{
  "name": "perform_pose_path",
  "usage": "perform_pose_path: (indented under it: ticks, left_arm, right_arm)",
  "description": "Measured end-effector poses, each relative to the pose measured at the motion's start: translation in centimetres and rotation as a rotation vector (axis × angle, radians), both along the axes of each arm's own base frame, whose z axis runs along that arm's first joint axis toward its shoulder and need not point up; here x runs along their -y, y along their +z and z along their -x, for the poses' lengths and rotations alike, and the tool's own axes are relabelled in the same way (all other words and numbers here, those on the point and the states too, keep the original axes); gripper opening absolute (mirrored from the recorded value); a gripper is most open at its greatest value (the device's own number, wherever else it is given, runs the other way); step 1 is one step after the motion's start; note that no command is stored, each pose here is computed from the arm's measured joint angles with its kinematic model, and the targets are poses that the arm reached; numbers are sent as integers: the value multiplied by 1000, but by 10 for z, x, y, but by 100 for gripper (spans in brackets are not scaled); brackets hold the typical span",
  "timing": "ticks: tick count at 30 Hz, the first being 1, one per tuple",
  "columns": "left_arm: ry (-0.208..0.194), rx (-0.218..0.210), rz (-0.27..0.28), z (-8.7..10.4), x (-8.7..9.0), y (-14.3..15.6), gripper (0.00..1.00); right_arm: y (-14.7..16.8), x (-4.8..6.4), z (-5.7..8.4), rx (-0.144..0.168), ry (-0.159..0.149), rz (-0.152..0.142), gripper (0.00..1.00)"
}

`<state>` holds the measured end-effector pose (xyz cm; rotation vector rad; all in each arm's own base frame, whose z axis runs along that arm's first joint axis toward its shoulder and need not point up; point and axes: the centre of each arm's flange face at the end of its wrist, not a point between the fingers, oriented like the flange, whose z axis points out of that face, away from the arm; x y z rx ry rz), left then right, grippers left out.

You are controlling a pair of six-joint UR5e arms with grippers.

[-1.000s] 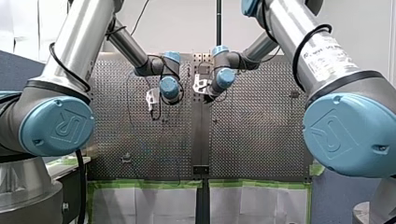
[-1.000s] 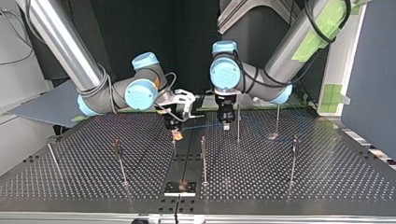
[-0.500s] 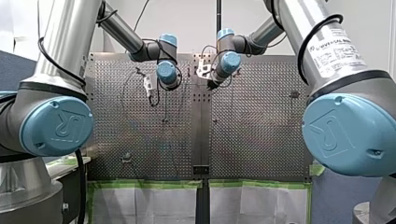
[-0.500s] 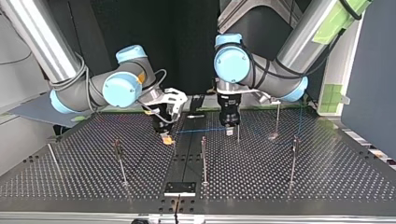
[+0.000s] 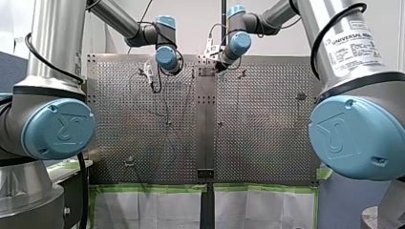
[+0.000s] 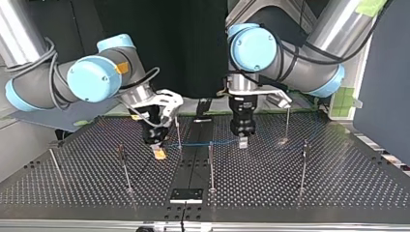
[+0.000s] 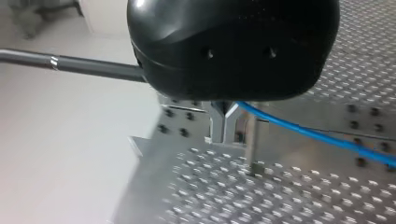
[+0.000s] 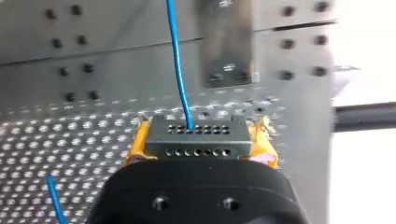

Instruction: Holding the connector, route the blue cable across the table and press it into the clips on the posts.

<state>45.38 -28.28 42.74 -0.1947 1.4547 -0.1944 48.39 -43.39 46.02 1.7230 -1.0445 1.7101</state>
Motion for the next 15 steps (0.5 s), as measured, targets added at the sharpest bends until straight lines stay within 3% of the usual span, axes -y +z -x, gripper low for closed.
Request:
perform_pose_path:
  ticks: [4, 11, 15]
  left_arm:
    - [-24, 17, 3, 0, 0, 5, 0]
    - [-58, -10, -13, -14, 9, -19, 0]
    - [-62, -26, -19, -23, 11, -34, 0]
  right_arm:
    - [22, -7, 7, 28, 10, 24, 0]
    - [60, -23, 20, 66, 16, 72, 0]
    - [66, -26, 23, 73, 17, 81, 0]
